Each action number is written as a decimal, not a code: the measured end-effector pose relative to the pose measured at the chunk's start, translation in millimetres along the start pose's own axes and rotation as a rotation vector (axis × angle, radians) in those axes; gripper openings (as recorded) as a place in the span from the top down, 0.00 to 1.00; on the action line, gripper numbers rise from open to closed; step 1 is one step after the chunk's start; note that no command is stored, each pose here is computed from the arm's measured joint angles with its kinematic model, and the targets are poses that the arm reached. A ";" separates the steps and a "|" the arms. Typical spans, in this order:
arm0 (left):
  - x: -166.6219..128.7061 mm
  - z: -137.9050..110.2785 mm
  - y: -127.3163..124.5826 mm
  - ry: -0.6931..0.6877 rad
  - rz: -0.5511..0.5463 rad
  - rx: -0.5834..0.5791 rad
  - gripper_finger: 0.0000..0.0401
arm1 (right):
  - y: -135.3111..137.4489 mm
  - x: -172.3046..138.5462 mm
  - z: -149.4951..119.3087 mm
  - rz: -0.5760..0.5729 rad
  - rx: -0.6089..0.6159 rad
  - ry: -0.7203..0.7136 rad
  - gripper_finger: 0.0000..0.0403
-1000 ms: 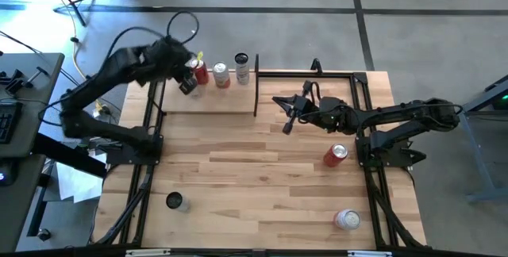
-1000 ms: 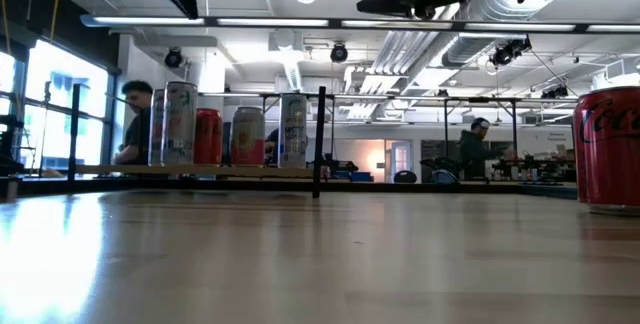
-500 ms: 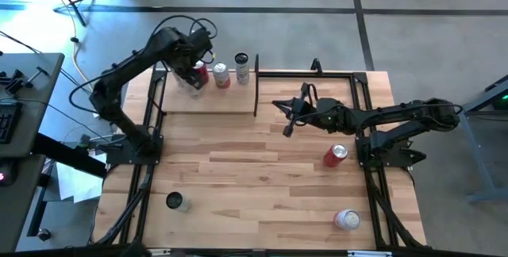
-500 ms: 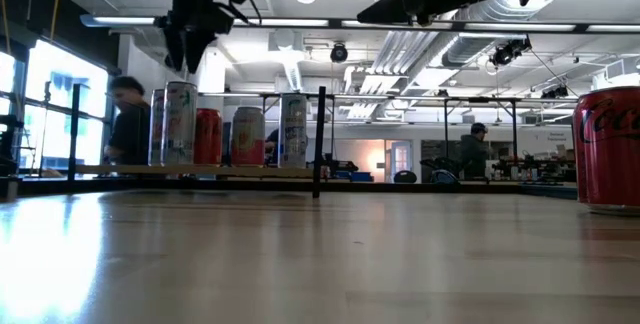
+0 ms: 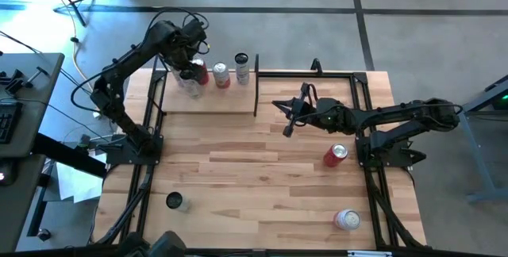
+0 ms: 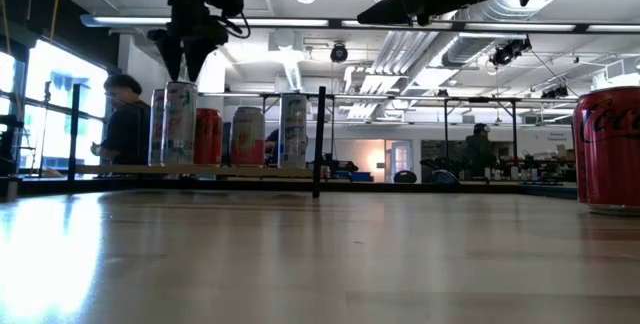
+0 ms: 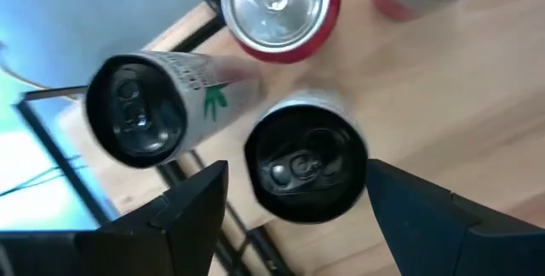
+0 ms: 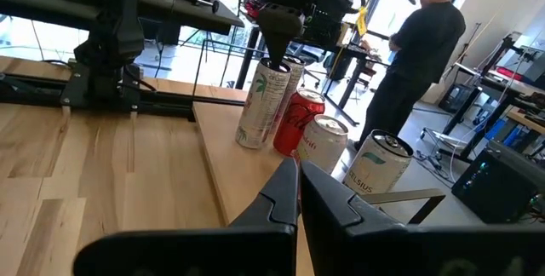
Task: Place canned beverage on shelf
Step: Put the white-pink soda can on the shelf aligned with the other white-pink soda can
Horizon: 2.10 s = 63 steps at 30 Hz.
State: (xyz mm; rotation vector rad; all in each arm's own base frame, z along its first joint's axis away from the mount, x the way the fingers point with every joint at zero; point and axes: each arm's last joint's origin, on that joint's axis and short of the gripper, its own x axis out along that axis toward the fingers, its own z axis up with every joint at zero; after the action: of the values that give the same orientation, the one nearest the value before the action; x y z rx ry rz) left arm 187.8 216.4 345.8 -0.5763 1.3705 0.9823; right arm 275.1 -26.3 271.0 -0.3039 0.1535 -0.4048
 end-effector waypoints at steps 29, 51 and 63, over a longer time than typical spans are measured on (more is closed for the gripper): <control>21.0 2.8 7.8 0.022 -0.059 -0.085 0.33 | 0.0 0.0 -0.1 0.000 0.005 0.001 1.00; 21.3 -0.7 8.2 0.059 -0.045 -0.111 0.40 | 0.0 0.0 -0.1 0.000 0.005 0.001 1.00; 13.8 -15.4 17.5 0.114 0.031 -0.137 0.40 | 0.1 0.0 0.0 0.001 0.005 0.000 1.00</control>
State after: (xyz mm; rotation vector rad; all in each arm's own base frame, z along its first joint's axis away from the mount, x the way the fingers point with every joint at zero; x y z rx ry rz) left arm 163.6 215.7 333.5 -0.7252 1.4235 1.0885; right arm 275.1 -26.3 270.9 -0.2987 0.1528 -0.4045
